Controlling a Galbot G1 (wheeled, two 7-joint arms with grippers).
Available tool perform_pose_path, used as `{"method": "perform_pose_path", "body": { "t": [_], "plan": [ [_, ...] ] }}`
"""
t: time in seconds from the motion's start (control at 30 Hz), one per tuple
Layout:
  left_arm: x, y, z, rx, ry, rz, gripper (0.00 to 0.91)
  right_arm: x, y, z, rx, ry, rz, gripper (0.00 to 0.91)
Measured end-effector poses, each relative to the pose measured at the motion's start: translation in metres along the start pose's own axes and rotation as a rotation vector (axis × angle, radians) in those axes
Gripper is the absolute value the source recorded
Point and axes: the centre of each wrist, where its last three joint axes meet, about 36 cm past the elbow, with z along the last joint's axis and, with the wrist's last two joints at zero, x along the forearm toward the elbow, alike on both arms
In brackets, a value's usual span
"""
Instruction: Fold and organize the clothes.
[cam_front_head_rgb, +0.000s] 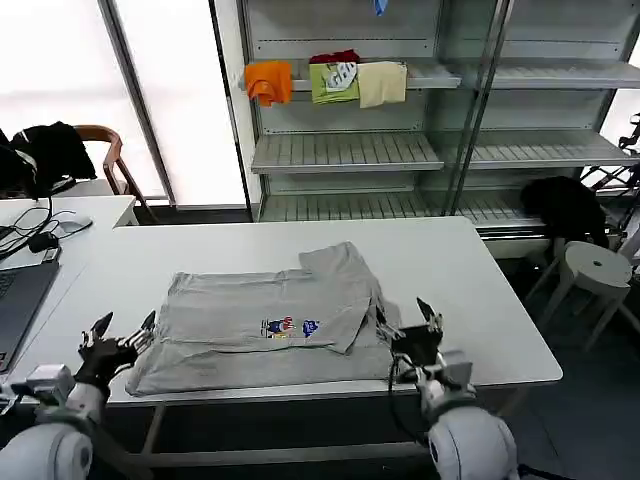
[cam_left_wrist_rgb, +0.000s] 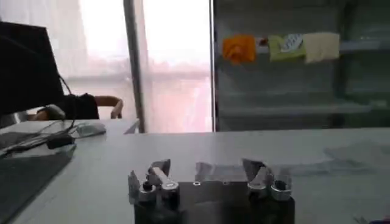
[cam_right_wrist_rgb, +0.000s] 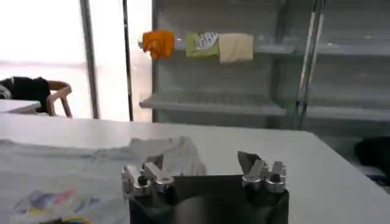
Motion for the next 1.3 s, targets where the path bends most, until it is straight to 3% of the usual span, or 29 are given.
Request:
{"method": "perform_pose_path", "body": {
  "t": [0.23, 0.47, 0.8, 1.07, 1.13, 1.2, 1.23, 1.27, 1.3],
  "plan": [
    [-0.080, 0.009, -0.005, -0.007, 0.023, 0.046, 0.907, -0.108, 0.003, 0.004, 0.015, 0.054, -0.004, 0.907],
    [-0.134, 0.021, 0.000, -0.018, 0.073, 0.053, 0.907, -0.172, -0.005, 0.013, 0.033, 0.088, -0.045, 0.907],
    [-0.174, 0.027, 0.011, -0.027, 0.134, 0.042, 0.907, -0.212, -0.010, 0.025, 0.056, 0.151, -0.105, 0.907],
    [-0.189, 0.031, 0.022, -0.052, 0.180, 0.026, 0.907, -0.222, -0.011, 0.029, 0.062, 0.170, -0.133, 0.826],
    [-0.192, 0.033, 0.024, -0.057, 0.192, 0.020, 0.907, -0.223, -0.010, 0.030, 0.065, 0.174, -0.137, 0.756],
    [-0.195, 0.033, 0.026, -0.061, 0.202, 0.016, 0.907, -0.223, -0.010, 0.031, 0.071, 0.179, -0.141, 0.615],
    [-0.197, 0.033, 0.027, -0.063, 0.208, 0.015, 0.766, -0.223, -0.010, 0.032, 0.073, 0.180, -0.142, 0.474],
    [-0.198, 0.033, 0.028, -0.065, 0.213, 0.014, 0.554, -0.223, -0.010, 0.032, 0.075, 0.182, -0.142, 0.232],
    [-0.200, 0.032, 0.029, -0.068, 0.219, 0.013, 0.413, -0.223, -0.010, 0.033, 0.077, 0.184, -0.143, 0.161]
  ]
}}
